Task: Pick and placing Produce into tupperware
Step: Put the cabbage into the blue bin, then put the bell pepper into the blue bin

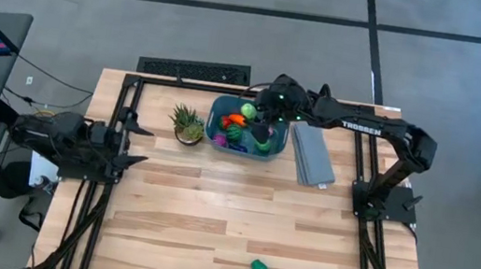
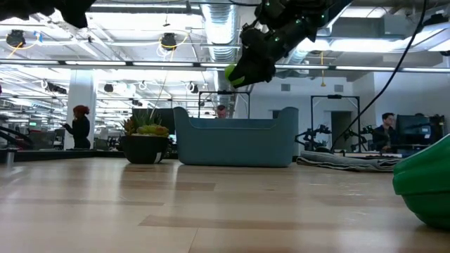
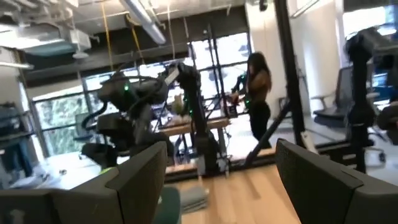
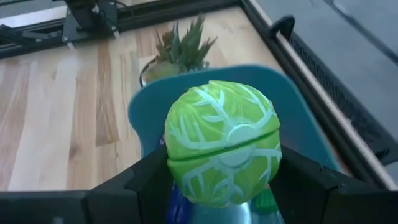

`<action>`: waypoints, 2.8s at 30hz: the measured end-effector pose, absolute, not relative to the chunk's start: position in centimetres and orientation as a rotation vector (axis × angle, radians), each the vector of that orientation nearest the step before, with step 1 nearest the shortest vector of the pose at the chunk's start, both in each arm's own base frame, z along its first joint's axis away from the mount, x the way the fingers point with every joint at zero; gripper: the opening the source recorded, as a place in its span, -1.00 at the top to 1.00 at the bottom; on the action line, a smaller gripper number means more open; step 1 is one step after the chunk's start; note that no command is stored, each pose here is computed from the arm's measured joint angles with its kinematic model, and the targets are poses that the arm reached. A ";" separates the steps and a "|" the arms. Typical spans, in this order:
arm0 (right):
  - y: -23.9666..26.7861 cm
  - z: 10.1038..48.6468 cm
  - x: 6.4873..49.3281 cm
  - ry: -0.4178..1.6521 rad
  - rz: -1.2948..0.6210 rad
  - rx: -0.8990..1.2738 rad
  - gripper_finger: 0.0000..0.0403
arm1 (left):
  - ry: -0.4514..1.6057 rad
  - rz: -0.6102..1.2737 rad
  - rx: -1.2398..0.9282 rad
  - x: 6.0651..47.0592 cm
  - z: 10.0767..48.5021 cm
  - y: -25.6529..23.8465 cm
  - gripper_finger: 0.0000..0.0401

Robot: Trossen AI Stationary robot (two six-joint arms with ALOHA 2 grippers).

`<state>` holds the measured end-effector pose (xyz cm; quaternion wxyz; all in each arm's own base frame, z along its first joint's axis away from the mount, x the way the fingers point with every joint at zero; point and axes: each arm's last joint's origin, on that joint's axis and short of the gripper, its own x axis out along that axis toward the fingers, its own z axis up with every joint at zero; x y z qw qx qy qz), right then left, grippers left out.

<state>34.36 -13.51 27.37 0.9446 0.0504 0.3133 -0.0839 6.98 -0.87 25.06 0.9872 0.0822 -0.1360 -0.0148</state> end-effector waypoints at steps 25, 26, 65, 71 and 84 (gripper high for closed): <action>-15.7 22.0 36.0 0.690 -0.240 0.244 -0.27 | -0.271 -0.009 0.082 9.3 19.3 0.3 -0.44; -15.6 21.5 36.0 0.699 -0.240 0.256 -0.27 | -0.270 -0.009 0.079 9.3 19.3 0.3 -0.44; -14.6 18.5 35.3 0.759 -0.241 0.297 -0.27 | -0.230 0.000 0.059 9.4 18.9 0.4 -0.44; -14.6 18.5 35.3 0.760 -0.230 0.280 -0.27 | -0.230 0.002 0.059 9.4 18.9 0.4 -0.44; -14.4 18.6 35.4 0.759 -0.223 0.280 -0.76 | -0.231 0.003 0.060 9.4 18.9 0.4 -0.44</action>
